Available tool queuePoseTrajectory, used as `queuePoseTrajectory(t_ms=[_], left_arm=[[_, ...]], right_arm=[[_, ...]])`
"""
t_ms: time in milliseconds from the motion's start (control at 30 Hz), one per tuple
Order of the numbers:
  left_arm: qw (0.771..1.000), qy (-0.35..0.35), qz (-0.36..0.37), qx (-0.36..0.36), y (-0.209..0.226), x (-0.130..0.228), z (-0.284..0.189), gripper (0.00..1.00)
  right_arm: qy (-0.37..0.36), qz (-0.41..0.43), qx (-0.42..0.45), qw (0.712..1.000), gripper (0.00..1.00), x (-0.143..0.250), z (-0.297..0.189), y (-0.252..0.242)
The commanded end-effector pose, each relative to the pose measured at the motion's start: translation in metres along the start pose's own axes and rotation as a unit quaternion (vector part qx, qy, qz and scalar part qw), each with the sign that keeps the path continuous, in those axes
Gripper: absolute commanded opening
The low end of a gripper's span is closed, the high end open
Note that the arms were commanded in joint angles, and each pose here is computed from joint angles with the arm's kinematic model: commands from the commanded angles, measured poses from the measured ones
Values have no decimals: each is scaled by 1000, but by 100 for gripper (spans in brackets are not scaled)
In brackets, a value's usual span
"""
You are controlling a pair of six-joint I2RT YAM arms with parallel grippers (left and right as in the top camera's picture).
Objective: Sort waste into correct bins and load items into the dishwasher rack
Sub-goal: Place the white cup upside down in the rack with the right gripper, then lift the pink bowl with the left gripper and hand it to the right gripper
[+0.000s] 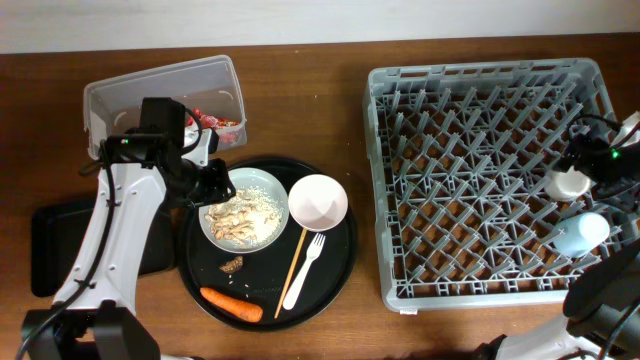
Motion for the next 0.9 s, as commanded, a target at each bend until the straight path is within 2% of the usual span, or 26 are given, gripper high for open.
queuePoseTrajectory(t_ms=[0, 133, 233, 267, 333, 433, 533, 633, 833, 867], left_arm=[[1000, -7, 6, -4, 0, 0, -6, 38], [1000, -5, 5, 2, -2, 2, -6, 38], [1000, -3, 12, 8, -7, 2, -5, 38], [1000, 0, 21, 10, -14, 3, -3, 39], [999, 4, 45, 15, -29, 4, 1, 47], [995, -6, 96, 26, -58, 1, 12, 48], [992, -17, 117, 36, -82, -4, 31, 48], [990, 9, 136, 33, -97, -5, 66, 48], [988, 81, 129, 19, -87, 6, 124, 47], [988, 85, 128, 18, -86, 7, 127, 33]], right_arm=[[-6, 0, -39, 999, 99, 8, -23, 13], [-24, -53, -84, 995, 99, 42, -69, 42], [-20, -170, -105, 980, 99, 94, -97, 84], [-13, -213, -111, 971, 99, 111, -100, 99], [11, -268, -117, 956, 99, 136, -96, 123], [46, -338, -122, 932, 99, 172, -85, 152], [59, -370, -126, 919, 99, 189, -83, 164], [61, -376, -126, 916, 99, 193, -83, 166], [62, -376, -126, 916, 99, 193, -83, 166], [62, -376, -125, 916, 99, 193, -83, 166]])
Point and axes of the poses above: each gripper's point midway between its finger pads, its own z axis out along the fingers, its own y axis along the line the jaws close on, x = y × z, the point moved 3 cm from there along -z, back along the fingers, and after that the axes turned 9 degrees about z, right-handed, at the moved point
